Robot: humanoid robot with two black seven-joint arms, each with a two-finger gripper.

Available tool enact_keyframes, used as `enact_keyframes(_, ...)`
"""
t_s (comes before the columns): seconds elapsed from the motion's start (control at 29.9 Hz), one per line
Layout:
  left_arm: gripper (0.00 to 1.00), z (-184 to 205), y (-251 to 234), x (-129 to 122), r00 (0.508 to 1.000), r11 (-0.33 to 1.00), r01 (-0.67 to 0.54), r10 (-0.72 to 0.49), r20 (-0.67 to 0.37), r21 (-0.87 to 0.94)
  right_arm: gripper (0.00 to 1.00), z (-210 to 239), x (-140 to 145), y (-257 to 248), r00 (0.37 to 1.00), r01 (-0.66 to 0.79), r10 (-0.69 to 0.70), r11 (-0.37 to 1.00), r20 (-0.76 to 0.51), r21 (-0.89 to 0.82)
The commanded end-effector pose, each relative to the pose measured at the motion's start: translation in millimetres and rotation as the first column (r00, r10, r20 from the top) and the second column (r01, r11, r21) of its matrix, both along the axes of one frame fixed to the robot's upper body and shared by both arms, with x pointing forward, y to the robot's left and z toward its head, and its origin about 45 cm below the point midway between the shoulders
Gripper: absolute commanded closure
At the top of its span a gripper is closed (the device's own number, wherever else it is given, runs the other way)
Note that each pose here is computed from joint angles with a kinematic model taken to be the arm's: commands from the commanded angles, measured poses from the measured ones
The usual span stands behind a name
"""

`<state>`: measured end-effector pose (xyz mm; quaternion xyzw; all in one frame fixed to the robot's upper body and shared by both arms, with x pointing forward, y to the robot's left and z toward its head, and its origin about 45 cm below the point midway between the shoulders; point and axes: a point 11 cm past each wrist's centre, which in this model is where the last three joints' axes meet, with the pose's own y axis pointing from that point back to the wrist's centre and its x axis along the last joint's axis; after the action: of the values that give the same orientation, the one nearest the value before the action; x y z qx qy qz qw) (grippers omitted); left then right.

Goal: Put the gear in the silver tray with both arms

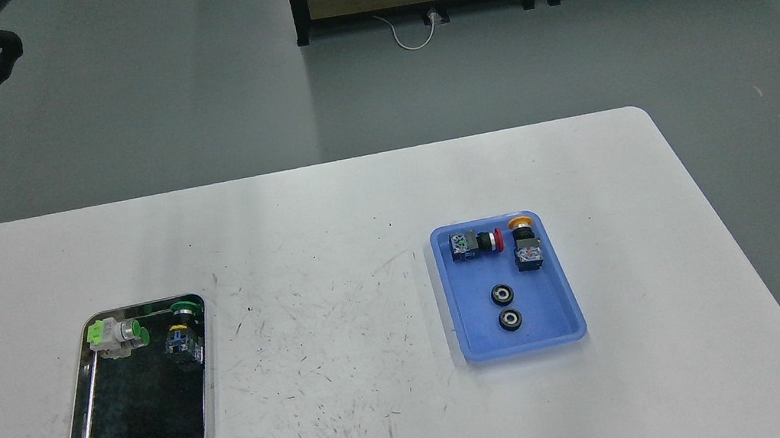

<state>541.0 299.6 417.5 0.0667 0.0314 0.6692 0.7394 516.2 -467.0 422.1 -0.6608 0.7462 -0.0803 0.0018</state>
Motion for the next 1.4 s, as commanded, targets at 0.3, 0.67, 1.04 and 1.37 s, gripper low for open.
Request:
enact_keyframes(0.3,0.01,7.0,6.2,-0.5,1.000,1.000,-0.004,0.005,0.011,-0.023,0.00,1.3,8.1,20.9,0.996,-0.071,0.071,0.997,-0.056,0.005)
enact_keyframes(0.67,0.01,-2.1,14.8,-2.2,1.000,1.000,-0.014,0.014,0.006,-0.015,0.01,-13.8,8.5,54.0,0.957,-0.269,0.266,0.963,-0.117,-0.016)
enact_keyframes(1.04,0.02,-16.0,100.2,-31.7,1.000,0.994,-0.005,0.004,0.012,0.106,0.01,-105.4,-26.6,126.1,0.729,-0.650,0.598,0.757,-0.333,-0.064)
enact_keyframes(1.37,0.02,-43.4,156.2,-91.5,0.992,0.982,0.126,-0.124,-0.018,0.139,0.01,-179.2,-65.9,171.7,0.518,-0.797,0.659,0.603,-0.545,-0.029)
